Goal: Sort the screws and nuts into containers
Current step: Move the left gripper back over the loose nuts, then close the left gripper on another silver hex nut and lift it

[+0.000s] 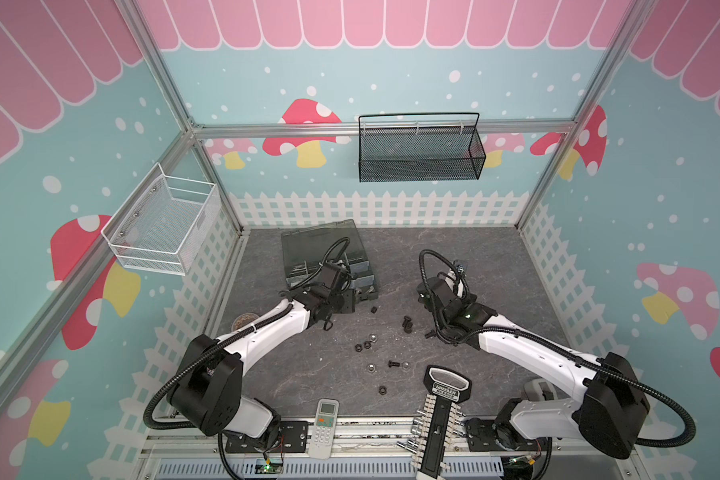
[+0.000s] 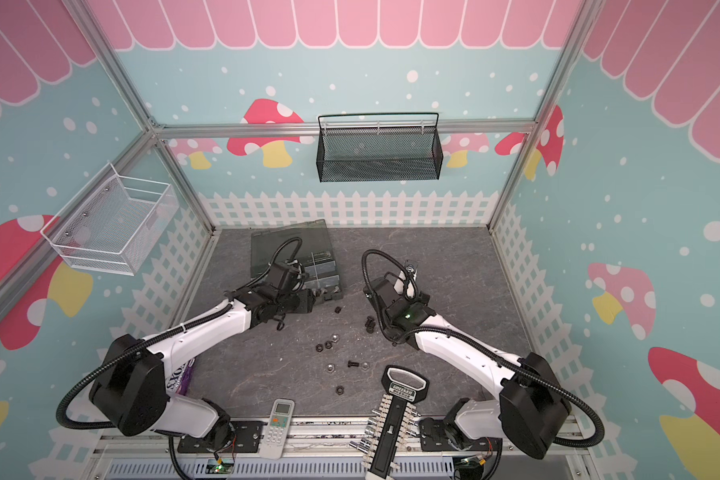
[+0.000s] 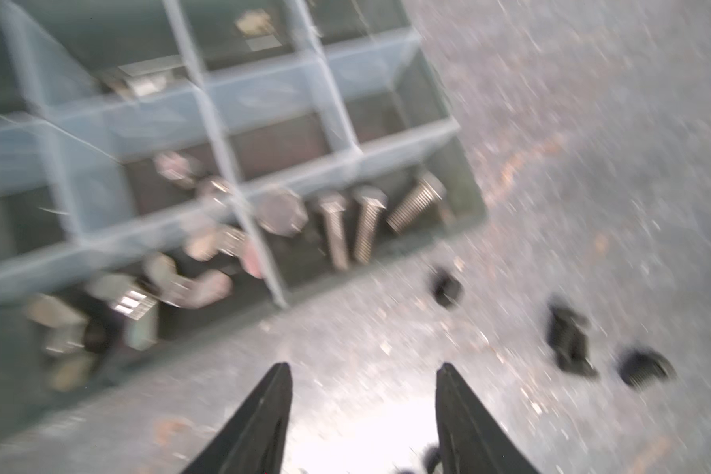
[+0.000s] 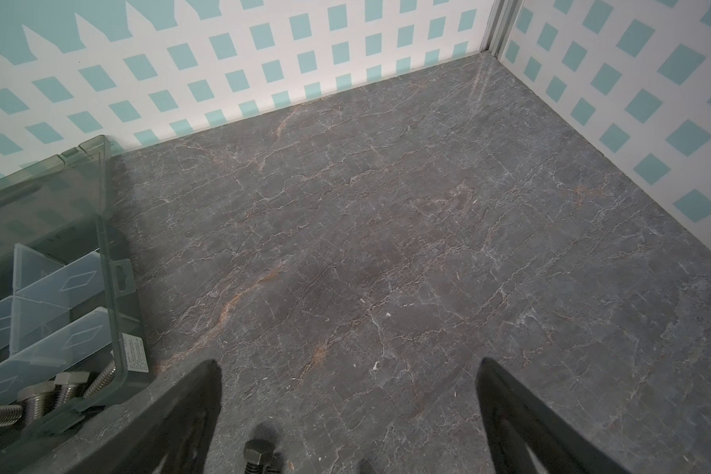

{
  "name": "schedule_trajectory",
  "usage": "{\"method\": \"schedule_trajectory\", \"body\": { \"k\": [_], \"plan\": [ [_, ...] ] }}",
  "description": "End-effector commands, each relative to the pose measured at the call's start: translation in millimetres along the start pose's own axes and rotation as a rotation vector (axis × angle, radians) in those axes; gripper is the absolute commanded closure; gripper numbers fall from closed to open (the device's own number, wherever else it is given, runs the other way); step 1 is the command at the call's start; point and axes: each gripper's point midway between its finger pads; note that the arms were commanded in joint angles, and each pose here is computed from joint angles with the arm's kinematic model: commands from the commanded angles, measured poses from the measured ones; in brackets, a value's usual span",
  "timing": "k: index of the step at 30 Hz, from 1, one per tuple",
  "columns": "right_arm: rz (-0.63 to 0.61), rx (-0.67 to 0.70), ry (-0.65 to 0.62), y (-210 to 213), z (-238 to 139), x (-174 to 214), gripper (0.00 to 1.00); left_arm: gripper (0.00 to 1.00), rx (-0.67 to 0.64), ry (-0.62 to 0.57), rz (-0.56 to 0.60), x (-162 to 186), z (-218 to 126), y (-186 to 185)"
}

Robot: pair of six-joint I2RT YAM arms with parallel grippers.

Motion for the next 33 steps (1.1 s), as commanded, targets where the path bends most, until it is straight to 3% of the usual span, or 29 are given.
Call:
{"method": "schedule_trajectory", "body": {
  "k": [1, 6, 14, 22, 33],
  "plan": [
    [0.013, 0.014, -0.004, 0, 0, -6, 0.02, 0.38, 0.061, 0.047, 0.023, 20, 3, -20],
    [0.031, 0.019, -0.015, -4, -2, -8, 0.02, 0.33, 0.099, 0.142, 0.077, 52, 19, -44],
    [0.073, 0.034, -0.041, -23, -10, -11, 0.02, 0.31, 0.115, 0.227, 0.166, 73, 40, -66],
    [0.125, 0.051, -0.080, -44, -19, -17, 0.02, 0.41, 0.039, 0.308, 0.287, 91, 52, -68],
    [0.145, 0.054, -0.082, -49, -20, -15, 0.02, 0.49, -0.083, 0.361, 0.355, 100, 59, -56]
  ]
}}
Point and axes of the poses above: each gripper's point midway between its finger pads, its own z axis out along the fingers, its own y axis along the line the jaws close on, x = y × z, and after that the axes turned 1 degree about z, right-handed
